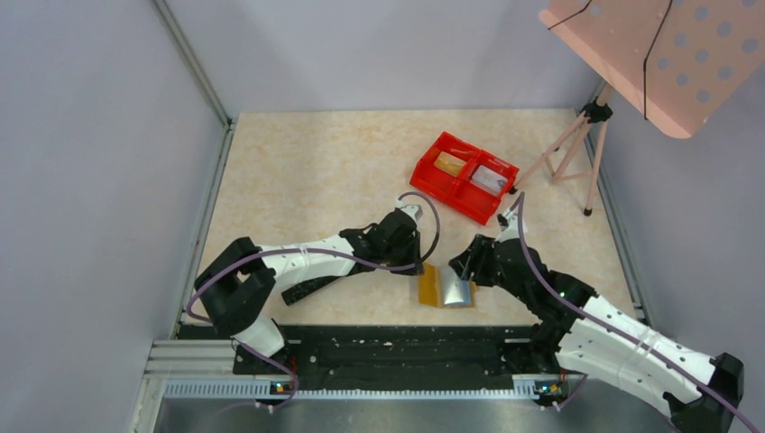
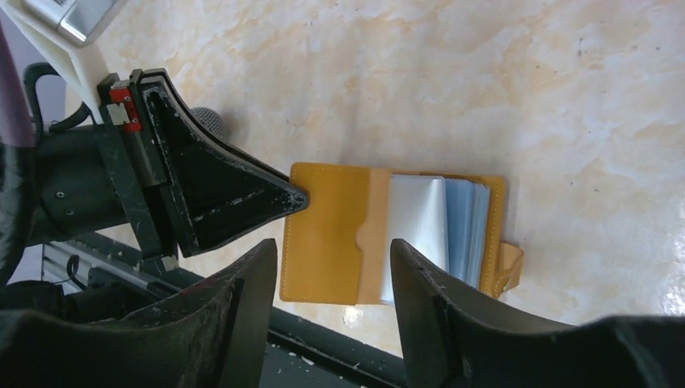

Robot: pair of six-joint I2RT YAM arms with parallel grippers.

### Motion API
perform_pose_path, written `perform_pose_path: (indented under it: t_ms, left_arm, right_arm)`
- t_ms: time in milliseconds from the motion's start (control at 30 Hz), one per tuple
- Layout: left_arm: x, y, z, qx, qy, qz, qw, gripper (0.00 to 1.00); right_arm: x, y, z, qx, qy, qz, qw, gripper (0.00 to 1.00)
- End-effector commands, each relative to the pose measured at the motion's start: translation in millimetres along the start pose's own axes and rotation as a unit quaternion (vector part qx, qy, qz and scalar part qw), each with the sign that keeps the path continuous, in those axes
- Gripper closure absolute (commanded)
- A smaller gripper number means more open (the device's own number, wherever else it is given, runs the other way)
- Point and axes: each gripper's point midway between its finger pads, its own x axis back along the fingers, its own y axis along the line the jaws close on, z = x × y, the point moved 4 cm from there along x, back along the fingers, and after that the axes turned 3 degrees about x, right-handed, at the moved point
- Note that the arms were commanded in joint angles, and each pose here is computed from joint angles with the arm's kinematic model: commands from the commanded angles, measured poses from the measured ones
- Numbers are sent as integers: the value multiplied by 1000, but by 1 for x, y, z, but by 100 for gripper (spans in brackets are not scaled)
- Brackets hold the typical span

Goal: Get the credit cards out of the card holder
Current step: Open the card holder at the center of the board.

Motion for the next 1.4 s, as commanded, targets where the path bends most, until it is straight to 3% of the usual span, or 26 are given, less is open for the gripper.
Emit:
perform_pose_path:
  t_ms: [0,167,300,567,833,1367]
  left_arm:
    - [0,6,-3,7,-11,-18,1000,81]
    - [14,11,-9,7,-31,-46,998,67]
    - [20,3,-9,11,-21,-29,999,63]
    - [38,-25,-10,14,1,40,999,65]
    - [66,-64,-24,11,-13,138,990,65]
    - [65,-71,-35,28,-29,139,989,67]
  right_arm:
    - [-12,1,8,3,13,-14,1000,46]
    - [-22,-20,29,-3,34,6,999,52]
    - [-27,-31,48,-23,50,-2,998,57]
    - [-31,-44,62,-25,60,9,998,58]
    - [-32,-31,57,-27,53,-32,998,64]
    - [-41,7,62,-71,69,-152,983,77]
